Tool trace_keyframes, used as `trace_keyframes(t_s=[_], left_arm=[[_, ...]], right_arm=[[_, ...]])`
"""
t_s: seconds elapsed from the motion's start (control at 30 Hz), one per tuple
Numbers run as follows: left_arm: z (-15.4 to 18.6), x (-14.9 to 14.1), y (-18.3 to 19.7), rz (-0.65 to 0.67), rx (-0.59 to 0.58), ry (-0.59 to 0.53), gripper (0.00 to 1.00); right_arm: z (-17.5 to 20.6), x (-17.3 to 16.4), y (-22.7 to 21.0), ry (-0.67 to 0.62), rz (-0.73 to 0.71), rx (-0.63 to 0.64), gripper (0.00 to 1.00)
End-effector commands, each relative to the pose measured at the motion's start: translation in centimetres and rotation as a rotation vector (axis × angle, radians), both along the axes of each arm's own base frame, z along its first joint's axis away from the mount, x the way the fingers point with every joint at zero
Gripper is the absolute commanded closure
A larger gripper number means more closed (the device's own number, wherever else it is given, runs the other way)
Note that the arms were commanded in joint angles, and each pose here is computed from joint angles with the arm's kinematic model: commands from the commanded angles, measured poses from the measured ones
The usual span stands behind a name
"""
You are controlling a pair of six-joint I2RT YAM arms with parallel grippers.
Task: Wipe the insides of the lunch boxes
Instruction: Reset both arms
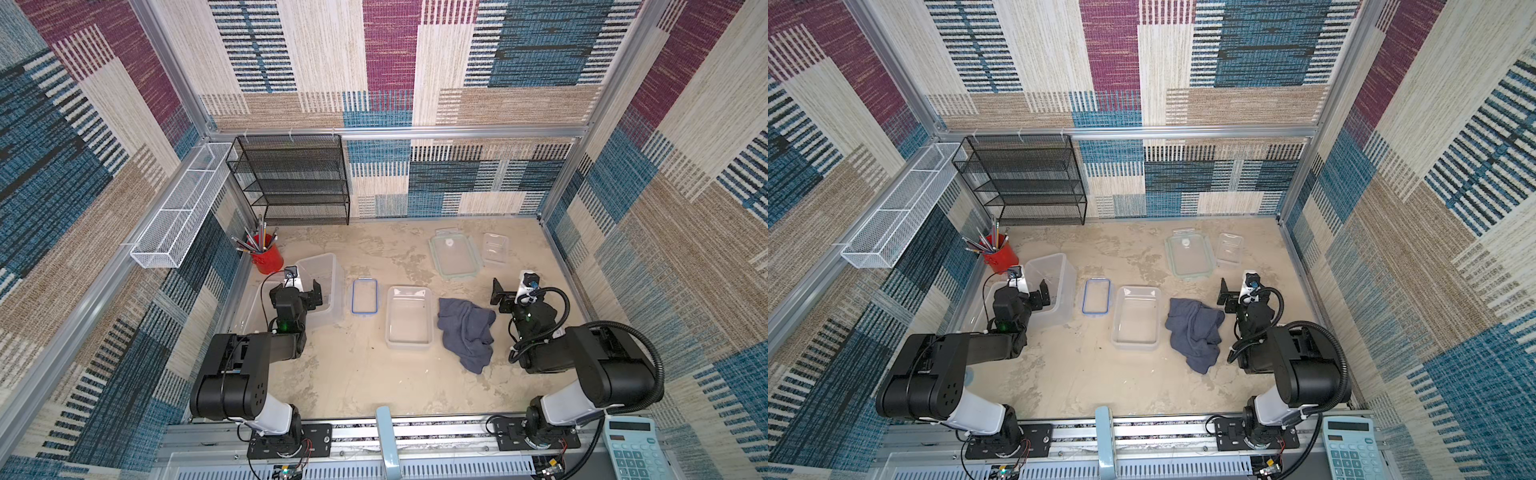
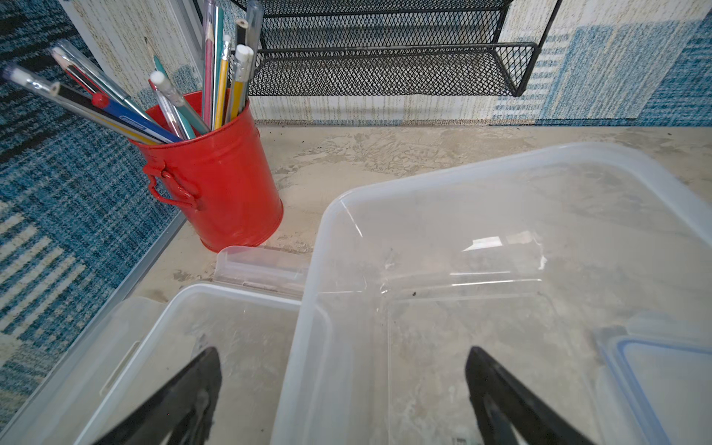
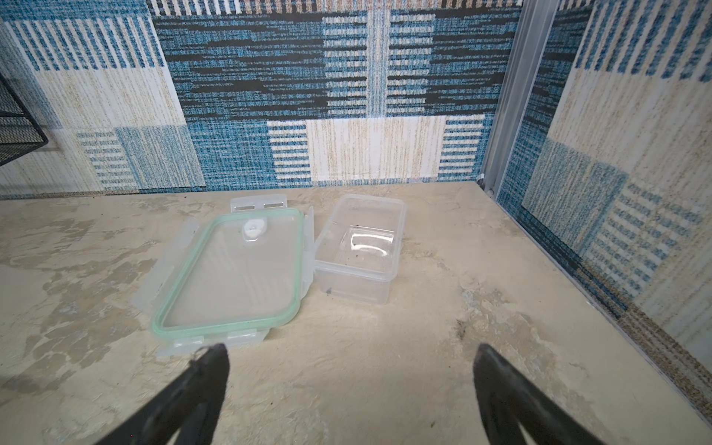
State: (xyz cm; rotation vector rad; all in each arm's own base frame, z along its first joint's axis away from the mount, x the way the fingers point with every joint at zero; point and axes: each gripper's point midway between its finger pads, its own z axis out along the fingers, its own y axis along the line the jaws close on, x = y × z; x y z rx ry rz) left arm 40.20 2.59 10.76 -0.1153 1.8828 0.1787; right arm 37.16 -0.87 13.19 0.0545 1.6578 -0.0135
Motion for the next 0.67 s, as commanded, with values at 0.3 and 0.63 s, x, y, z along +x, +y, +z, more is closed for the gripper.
trace_keyframes(t_s=[0.3,0.63], left_arm=[[-1.14,-0.29,-0.24,-0.012,-0.008,0.047,0.01],[-1.12,-0.28,-0.14,-0.009,-0.008,0.047,0.01]], right_arm=[[1.12,0.36,0.19,-0.043,0.011,0.005,0.01],[1.29,0.17,0.22,-0.051,0.012,0.004,0.01]])
